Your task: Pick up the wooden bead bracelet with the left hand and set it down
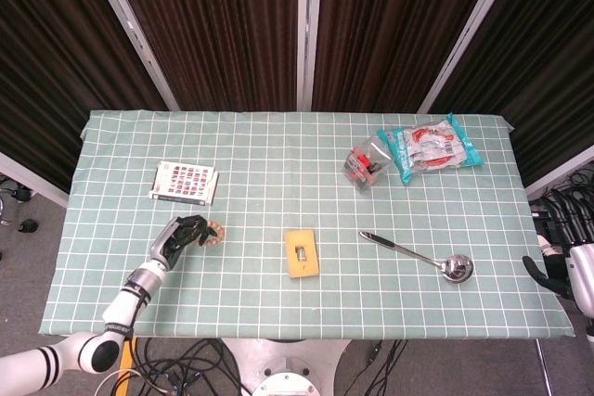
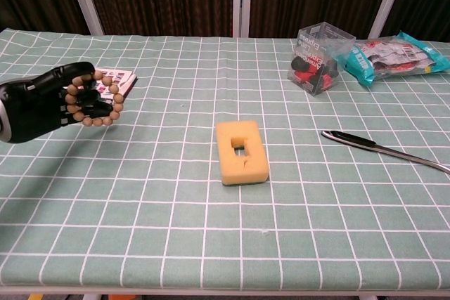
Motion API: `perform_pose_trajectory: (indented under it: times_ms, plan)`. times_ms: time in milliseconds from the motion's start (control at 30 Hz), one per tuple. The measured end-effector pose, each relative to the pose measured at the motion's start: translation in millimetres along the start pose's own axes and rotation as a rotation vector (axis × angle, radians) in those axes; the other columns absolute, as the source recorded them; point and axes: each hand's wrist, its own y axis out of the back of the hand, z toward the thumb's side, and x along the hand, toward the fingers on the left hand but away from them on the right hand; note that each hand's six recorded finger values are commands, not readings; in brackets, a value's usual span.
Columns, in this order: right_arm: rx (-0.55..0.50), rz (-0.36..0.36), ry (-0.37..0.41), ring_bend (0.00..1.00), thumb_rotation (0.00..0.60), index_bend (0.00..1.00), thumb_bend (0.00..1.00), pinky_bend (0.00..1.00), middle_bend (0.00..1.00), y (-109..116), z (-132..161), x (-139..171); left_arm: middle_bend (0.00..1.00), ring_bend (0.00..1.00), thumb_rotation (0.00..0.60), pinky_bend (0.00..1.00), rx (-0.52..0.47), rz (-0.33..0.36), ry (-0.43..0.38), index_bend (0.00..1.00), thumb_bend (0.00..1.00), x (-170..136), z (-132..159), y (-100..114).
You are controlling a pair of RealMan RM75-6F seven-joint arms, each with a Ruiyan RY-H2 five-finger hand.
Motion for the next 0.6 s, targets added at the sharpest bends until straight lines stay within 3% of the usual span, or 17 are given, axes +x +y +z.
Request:
perform_pose_trajectory:
  times_ms: [267, 500, 600]
  plan:
    - [-0.005, -0.003, -0.001, 0.00, 0.600, 0.00, 0.16, 0.00, 0.02, 1.0, -0.9, -0.1, 0.71, 0.44, 0.256, 0.12, 0.010, -0.027, -0.012, 0.64, 0.54, -1.6, 1.5, -5.0]
    - [-0.008, -0.001, -0.001, 0.00, 0.600, 0.00, 0.16, 0.00, 0.02, 1.1, -0.9, -1.4, 0.69, 0.43, 0.257, 0.11, 0.023, -0.052, -0.015, 0.61, 0.57, -0.9, 1.1, -8.5]
    - [-0.007, 0.003, 0.000, 0.00, 0.600, 0.00, 0.16, 0.00, 0.02, 0.3, -0.4, -1.6, 0.69, 0.42, 0.195, 0.11, 0.010, -0.053, -0.014, 0.60, 0.49, -0.5, 0.9, -8.0]
